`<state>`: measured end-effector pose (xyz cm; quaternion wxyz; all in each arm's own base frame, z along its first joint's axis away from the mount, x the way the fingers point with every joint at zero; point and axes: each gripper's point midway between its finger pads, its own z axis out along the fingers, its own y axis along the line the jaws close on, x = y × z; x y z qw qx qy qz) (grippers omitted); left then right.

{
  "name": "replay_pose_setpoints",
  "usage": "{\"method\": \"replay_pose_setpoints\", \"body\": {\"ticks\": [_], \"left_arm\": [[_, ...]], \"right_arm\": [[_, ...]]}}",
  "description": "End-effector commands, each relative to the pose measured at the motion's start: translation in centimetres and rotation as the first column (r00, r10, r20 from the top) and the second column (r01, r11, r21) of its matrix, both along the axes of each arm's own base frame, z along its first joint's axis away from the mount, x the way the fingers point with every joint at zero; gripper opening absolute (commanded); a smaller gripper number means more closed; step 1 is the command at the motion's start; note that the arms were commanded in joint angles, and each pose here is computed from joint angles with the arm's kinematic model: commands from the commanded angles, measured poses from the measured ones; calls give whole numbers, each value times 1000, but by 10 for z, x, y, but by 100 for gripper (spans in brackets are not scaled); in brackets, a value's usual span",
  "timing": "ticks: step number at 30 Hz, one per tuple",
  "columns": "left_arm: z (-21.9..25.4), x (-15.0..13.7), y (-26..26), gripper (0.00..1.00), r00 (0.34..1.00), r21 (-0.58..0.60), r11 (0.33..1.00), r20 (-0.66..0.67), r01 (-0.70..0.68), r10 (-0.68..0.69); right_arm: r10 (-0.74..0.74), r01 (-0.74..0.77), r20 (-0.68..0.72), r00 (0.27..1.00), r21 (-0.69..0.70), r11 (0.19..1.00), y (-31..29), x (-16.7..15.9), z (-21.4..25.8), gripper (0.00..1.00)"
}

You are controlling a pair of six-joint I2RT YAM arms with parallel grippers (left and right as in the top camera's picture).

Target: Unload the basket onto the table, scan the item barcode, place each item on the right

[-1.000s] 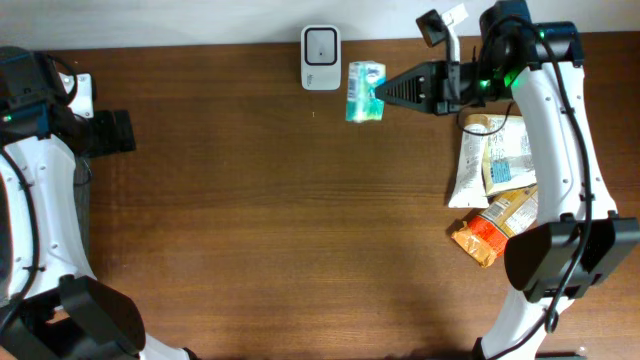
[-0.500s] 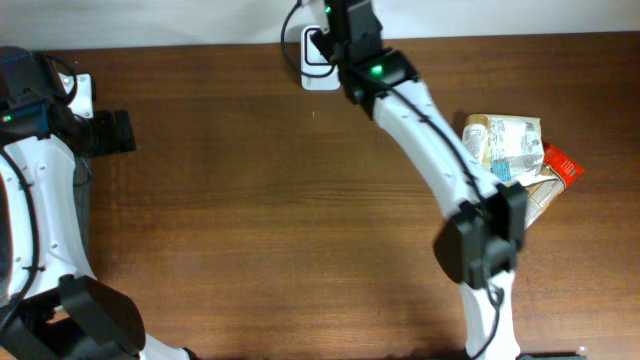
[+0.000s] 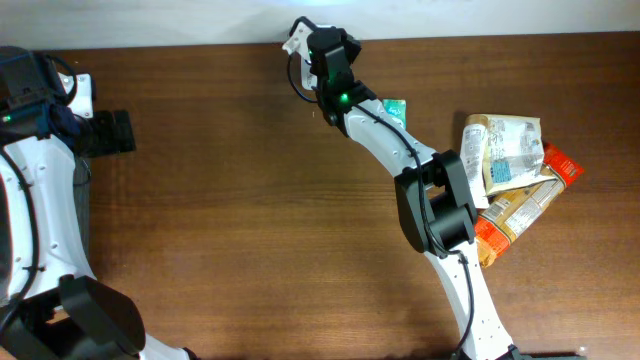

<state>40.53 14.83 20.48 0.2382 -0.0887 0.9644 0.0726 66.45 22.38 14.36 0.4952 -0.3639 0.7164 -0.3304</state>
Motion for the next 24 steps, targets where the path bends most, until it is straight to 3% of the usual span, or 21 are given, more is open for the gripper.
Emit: {"method": "replay_pose_setpoints", "body": {"ticks": [1,2,4,7,10,12,15,20,24], "left_arm": [[2,0,1,99,1000,0,1000,5,5,-5],[2,0,1,99,1000,0,1000,5,6,-6],[2,0,1,99,1000,-1,1000,5,6,-6],[2,0,1,99,1000,-1,1000,5,6,-6],[2,0,1,99,1000,0,1000,5,5,-5],[2,0,1,99,1000,0,1000,5,5,-5],[2,0,1,99,1000,0,1000,5,6,-6],[2,0,1,99,1000,0,1000,5,6,-6],[2,0,1,99,1000,0,1000,5,6,-6]], "right_arm": [[-46,38,36,998,193,980,-4,-12,61,4],[-39,35,15,999,241,970,-5,-19,72,6],[-9,46,-95,995,392,919,-10,-44,94,19],[-41,267,-347,937,636,724,-53,-90,104,27],[-20,517,-618,786,639,570,-110,-123,63,27],[83,608,-728,681,624,490,-130,-136,32,27],[206,687,-788,580,610,395,-144,-137,-10,31],[272,743,-855,441,518,423,-132,-143,-91,43],[204,758,-880,429,474,448,-143,-140,-115,41]]}}
